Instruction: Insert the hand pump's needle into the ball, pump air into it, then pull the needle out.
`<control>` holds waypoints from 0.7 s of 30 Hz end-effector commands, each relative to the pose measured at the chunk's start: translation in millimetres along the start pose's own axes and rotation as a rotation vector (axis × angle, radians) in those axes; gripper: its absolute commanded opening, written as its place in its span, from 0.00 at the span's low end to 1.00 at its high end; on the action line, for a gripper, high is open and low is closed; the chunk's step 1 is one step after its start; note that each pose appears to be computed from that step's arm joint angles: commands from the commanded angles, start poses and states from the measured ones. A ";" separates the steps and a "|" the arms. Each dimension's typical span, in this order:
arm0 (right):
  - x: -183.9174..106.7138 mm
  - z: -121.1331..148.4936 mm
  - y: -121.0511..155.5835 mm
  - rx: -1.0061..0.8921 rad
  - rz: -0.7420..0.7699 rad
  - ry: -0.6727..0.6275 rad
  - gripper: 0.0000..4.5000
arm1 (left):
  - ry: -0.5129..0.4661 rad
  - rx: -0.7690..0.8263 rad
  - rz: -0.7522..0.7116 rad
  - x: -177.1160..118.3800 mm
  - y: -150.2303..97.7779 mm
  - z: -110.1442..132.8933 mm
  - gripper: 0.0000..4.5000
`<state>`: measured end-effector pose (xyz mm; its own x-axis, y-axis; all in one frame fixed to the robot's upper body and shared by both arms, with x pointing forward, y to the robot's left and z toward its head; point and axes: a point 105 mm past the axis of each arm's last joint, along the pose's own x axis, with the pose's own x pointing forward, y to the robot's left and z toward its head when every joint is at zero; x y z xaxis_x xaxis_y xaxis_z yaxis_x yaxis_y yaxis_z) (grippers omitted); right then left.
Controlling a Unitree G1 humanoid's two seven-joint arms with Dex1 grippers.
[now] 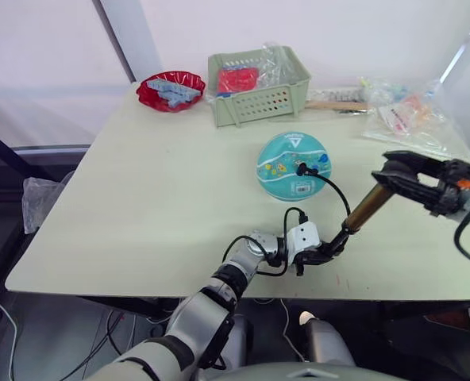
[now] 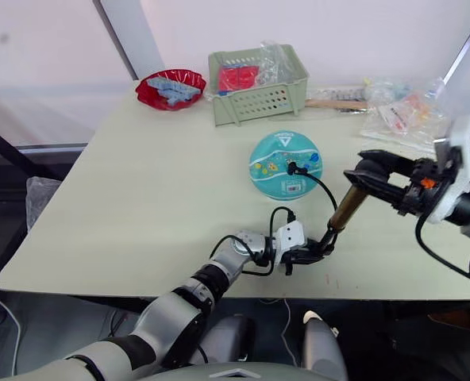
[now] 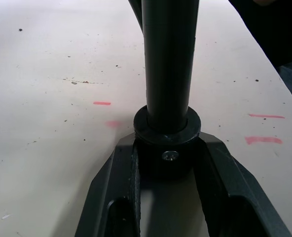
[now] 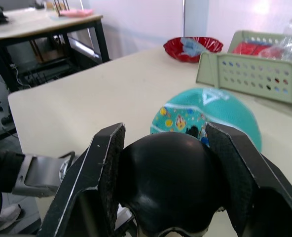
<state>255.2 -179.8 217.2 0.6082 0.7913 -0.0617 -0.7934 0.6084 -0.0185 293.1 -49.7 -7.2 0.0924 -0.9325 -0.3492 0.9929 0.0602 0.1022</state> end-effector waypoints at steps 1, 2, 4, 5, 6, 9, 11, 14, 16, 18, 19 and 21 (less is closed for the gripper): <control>6.2 -52.4 -3.7 0.049 -0.073 0.142 0.46 | 0.126 -0.102 -0.045 -3.9 -20.0 -39.2 0.25; 6.7 -61.8 -2.4 0.043 -0.077 0.166 0.46 | 0.126 -0.102 -0.045 -4.0 -20.1 -39.3 0.25; 7.5 -79.7 -2.3 0.022 -0.102 0.205 0.46 | 0.127 -0.103 -0.044 -4.3 -20.1 -39.7 0.25; 8.4 -85.9 -2.3 0.023 -0.114 0.207 0.46 | 0.127 -0.103 -0.044 -4.4 -20.2 -39.9 0.25; 9.4 -91.2 -3.2 0.026 -0.132 0.205 0.46 | 0.129 -0.102 -0.046 -4.5 -20.6 -40.2 0.25; 11.5 -100.1 0.6 0.013 -0.126 0.220 0.46 | 0.130 -0.102 -0.047 -4.4 -20.9 -40.5 0.25; 12.6 -100.0 1.1 0.009 -0.126 0.211 0.46 | 0.130 -0.103 -0.046 -4.4 -20.8 -40.4 0.25; 14.0 -91.7 -0.3 -0.001 -0.122 0.182 0.46 | 0.131 -0.103 -0.046 -4.4 -20.7 -40.4 0.25; 14.2 -87.9 -0.5 -0.003 -0.118 0.169 0.46 | 0.131 -0.102 -0.046 -4.4 -20.6 -40.2 0.25; 14.3 -87.5 -0.5 -0.003 -0.117 0.168 0.46 | 0.131 -0.102 -0.046 -4.3 -20.6 -40.2 0.25; 12.1 -74.3 -0.2 0.002 -0.093 0.125 0.46 | 0.130 -0.103 -0.046 -4.1 -20.4 -39.9 0.25; 6.9 -48.9 -0.5 0.004 -0.059 0.050 0.46 | 0.130 -0.103 -0.046 -3.8 -20.0 -39.5 0.25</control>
<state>258.5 -165.5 153.2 0.6433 0.7551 -0.1262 -0.7631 0.6458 -0.0260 292.5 -49.8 -9.5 0.0953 -0.9288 -0.3581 0.9932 0.0648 0.0964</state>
